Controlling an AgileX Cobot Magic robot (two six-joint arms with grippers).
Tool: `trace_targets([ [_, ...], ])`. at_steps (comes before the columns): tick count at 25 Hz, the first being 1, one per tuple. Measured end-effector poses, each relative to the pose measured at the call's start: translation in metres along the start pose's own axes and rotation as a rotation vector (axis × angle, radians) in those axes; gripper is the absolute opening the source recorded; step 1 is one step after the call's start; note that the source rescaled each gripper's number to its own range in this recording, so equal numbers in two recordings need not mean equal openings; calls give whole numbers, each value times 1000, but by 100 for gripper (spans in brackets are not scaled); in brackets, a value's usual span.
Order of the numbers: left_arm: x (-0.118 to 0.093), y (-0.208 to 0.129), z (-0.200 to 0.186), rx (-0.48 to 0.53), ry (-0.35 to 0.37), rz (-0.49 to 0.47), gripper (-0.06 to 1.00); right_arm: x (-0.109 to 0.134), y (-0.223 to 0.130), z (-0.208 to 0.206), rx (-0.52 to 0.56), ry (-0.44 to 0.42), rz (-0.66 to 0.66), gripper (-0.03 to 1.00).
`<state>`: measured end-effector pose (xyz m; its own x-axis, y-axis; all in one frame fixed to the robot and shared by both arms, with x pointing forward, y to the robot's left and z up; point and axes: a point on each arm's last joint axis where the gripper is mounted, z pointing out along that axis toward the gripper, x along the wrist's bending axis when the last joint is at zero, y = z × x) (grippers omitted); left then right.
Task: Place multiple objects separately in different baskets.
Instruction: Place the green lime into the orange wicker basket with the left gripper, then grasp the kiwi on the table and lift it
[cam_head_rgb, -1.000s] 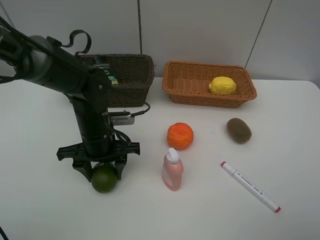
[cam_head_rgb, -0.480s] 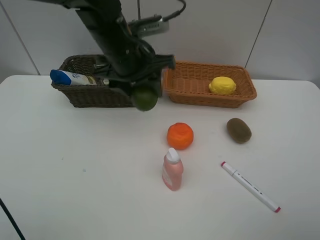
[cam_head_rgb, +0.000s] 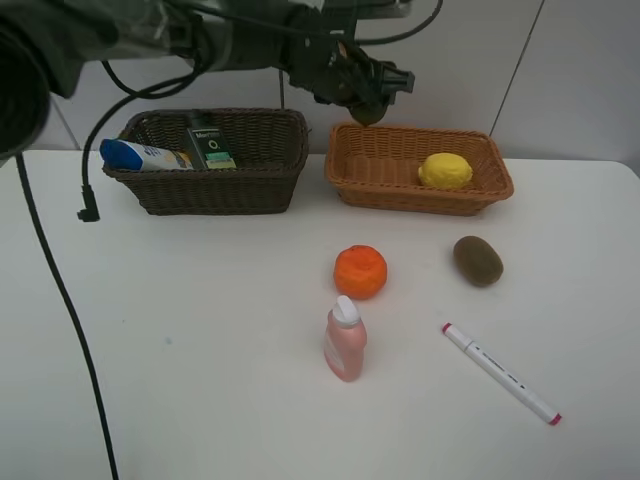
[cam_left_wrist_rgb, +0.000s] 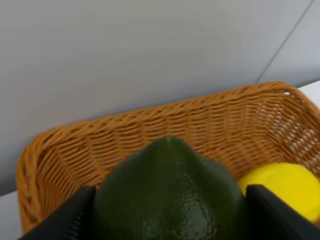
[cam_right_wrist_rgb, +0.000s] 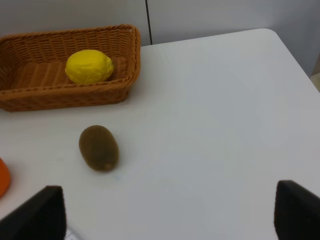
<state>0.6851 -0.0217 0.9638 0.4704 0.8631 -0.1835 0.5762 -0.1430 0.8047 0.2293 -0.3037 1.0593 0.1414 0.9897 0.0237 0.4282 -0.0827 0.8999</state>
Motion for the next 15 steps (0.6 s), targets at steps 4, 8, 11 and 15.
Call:
trace_targets([
  [4, 3, -13, 32, 2, 3, 7, 71, 0, 0, 0, 0, 0, 0, 98],
  [8, 2, -9, 39, 41, 9, 1, 99, 0, 0, 0, 0, 0, 0, 98],
  [11, -1, 5, 29, 70, 16, 1, 100, 0, 0, 0, 0, 0, 0, 98],
  [15, -6, 30, -3, 159, 41, 6, 100, 0, 0, 0, 0, 0, 0, 98],
])
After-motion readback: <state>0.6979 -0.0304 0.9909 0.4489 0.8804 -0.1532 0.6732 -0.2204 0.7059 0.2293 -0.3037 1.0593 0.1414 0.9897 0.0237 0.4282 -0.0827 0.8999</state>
